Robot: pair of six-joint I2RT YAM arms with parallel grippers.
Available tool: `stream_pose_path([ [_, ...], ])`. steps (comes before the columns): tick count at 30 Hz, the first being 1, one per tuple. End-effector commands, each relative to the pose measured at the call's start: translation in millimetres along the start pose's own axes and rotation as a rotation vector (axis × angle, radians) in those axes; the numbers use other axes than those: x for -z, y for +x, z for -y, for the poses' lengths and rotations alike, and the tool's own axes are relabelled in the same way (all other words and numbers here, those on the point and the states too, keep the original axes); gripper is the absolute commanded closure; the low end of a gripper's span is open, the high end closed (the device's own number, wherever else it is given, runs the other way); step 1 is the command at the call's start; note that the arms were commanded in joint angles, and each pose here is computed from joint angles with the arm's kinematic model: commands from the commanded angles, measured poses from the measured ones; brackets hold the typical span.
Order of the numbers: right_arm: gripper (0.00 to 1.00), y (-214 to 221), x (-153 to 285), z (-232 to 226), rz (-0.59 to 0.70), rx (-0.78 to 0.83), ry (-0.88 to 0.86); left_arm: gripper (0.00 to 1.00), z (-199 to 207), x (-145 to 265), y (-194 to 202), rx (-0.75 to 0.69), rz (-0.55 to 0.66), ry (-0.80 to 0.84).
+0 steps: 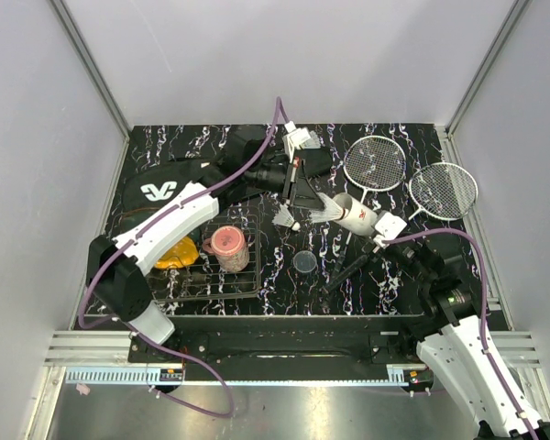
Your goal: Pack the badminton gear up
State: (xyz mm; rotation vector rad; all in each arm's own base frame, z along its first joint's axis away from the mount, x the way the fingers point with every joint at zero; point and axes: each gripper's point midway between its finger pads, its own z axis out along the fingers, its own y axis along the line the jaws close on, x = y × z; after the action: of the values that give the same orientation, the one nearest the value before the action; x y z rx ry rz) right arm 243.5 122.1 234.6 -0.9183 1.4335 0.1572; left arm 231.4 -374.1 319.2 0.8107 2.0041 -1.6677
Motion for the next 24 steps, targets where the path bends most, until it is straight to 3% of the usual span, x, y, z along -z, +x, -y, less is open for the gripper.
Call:
stream_pose_path([
  [1,0.76,-20,-1,-2,0.081,0.027,-0.030,1.00,2,-7,-1,-0.039,-0.027,-0.012],
  [13,0.77,-23,-1,-5,0.095,0.029,-0.045,0.96,4,-37,-3,-0.085,0.014,-0.148],
  [16,0.77,-23,1,-3,0.093,0.031,-0.029,0.77,3,-40,-6,-0.124,0.045,-0.219],
  [17,0.77,-24,2,-2,0.098,0.033,-0.026,0.62,4,-39,-7,-0.131,0.056,-0.222],
  [21,0.77,-25,2,-3,0.102,0.031,-0.027,0.46,-5,-31,-8,-0.162,0.085,-0.291],
  [24,0.77,-27,3,-1,0.109,0.032,-0.020,0.43,-6,-22,-11,-0.192,0.101,-0.331],
])
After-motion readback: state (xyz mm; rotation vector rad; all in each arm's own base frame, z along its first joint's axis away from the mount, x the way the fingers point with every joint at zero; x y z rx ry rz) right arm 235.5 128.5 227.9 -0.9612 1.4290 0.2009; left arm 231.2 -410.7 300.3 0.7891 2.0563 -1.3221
